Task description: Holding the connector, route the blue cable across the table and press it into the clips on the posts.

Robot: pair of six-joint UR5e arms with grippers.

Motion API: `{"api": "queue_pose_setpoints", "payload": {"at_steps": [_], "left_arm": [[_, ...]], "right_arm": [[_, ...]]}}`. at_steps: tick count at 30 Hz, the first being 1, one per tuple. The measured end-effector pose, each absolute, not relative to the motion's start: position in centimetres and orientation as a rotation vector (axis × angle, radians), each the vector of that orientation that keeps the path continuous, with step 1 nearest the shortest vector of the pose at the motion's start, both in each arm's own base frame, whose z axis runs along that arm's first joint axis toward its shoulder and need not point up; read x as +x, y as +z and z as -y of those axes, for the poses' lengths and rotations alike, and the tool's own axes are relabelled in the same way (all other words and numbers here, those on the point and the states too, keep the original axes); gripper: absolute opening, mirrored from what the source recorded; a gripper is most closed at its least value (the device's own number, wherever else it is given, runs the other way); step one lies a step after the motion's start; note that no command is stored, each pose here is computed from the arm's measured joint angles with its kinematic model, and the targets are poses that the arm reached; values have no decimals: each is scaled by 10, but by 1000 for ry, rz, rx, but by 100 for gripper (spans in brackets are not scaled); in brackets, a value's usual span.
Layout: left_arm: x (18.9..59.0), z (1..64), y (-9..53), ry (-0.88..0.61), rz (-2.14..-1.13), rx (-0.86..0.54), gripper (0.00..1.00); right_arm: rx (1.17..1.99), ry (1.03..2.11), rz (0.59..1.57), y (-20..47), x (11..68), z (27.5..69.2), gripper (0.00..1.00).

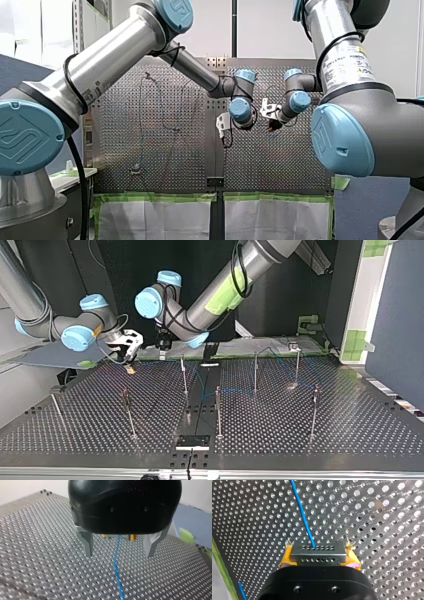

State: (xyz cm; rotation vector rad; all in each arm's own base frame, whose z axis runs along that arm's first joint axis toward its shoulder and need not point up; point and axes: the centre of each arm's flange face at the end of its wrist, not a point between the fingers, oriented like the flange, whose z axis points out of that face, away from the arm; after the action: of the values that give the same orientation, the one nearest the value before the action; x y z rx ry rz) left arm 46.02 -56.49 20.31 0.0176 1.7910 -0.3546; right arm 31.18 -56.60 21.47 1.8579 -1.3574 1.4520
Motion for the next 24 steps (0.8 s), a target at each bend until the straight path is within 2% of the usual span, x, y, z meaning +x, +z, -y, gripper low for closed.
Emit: {"api": "queue_pose_setpoints", "payload": {"at_steps": [6, 15, 24], "left_arm": [[476, 573, 187, -331, -1778, -34, 100], [488, 582, 199, -349, -1733, -75, 100], [496, 587, 180, -344, -1751, -73, 100]], "right_arm": [[1861, 1456, 1352, 215, 314, 565, 0], [1870, 1470, 1345, 215, 316, 564, 0], [1873, 1475, 1342, 215, 317, 564, 0]]}}
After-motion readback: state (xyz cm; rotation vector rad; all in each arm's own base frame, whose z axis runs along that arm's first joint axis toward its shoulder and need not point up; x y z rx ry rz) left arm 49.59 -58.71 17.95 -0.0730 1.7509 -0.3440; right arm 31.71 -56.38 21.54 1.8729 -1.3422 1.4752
